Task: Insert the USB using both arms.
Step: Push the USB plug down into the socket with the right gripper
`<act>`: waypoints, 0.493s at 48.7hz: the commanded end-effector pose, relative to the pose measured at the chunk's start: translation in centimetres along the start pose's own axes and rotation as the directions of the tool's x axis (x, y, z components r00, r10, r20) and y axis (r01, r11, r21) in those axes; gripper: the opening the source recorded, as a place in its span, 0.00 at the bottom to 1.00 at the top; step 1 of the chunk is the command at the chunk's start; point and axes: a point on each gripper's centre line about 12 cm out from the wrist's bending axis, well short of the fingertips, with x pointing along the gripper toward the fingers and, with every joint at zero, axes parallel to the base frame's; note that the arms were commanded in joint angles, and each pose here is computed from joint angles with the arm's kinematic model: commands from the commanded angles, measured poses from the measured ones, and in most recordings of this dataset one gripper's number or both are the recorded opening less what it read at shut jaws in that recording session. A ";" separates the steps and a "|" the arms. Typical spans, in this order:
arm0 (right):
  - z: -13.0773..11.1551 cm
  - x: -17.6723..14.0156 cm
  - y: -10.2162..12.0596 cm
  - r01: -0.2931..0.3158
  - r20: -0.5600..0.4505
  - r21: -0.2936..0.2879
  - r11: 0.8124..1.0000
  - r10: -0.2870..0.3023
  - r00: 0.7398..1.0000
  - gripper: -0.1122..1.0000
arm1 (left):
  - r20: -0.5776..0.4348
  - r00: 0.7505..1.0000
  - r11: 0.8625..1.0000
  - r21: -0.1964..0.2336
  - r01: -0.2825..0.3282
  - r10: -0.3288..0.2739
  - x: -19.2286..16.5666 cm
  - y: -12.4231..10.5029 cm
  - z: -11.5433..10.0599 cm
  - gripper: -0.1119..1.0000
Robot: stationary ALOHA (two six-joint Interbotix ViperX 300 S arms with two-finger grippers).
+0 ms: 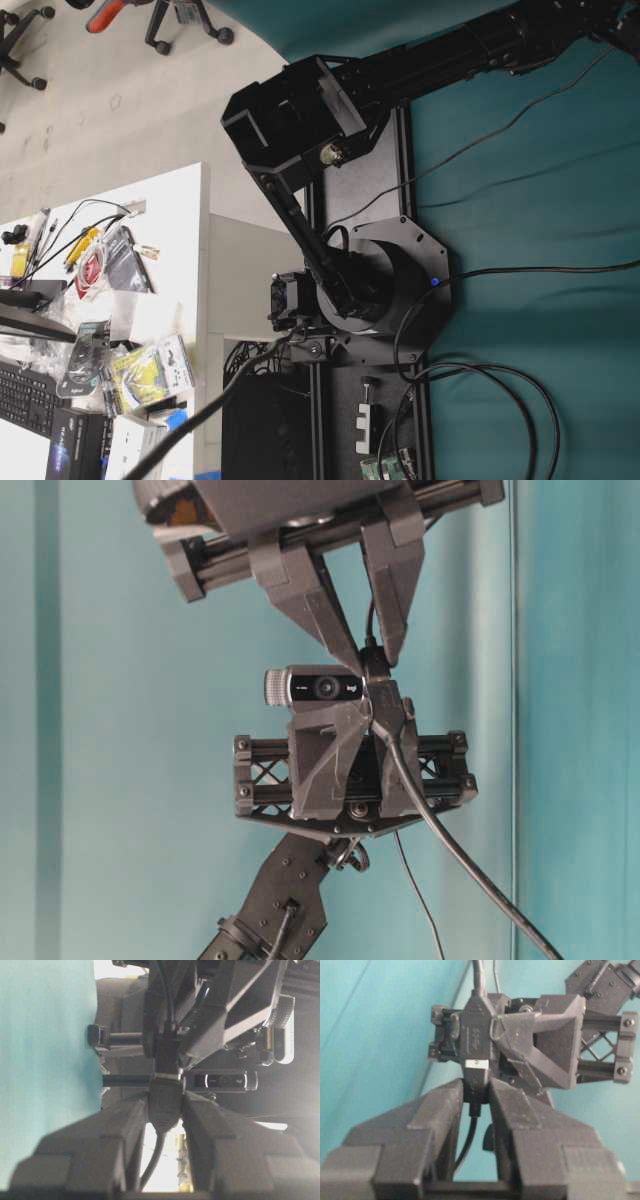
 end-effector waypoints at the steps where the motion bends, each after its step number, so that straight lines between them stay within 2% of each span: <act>1: 1.5 -0.3 -1.2 0.020 0.049 0.016 1.000 -0.020 0.999 0.29 | 0.035 0.999 0.999 0.036 -0.004 0.003 -1.0 -1.3 1.1 0.37; 24: 2.8 -0.2 -1.4 -0.007 0.111 0.025 1.000 0.004 0.994 0.29 | 0.025 1.000 0.999 0.038 0.002 -0.003 -1.2 -0.8 1.5 0.36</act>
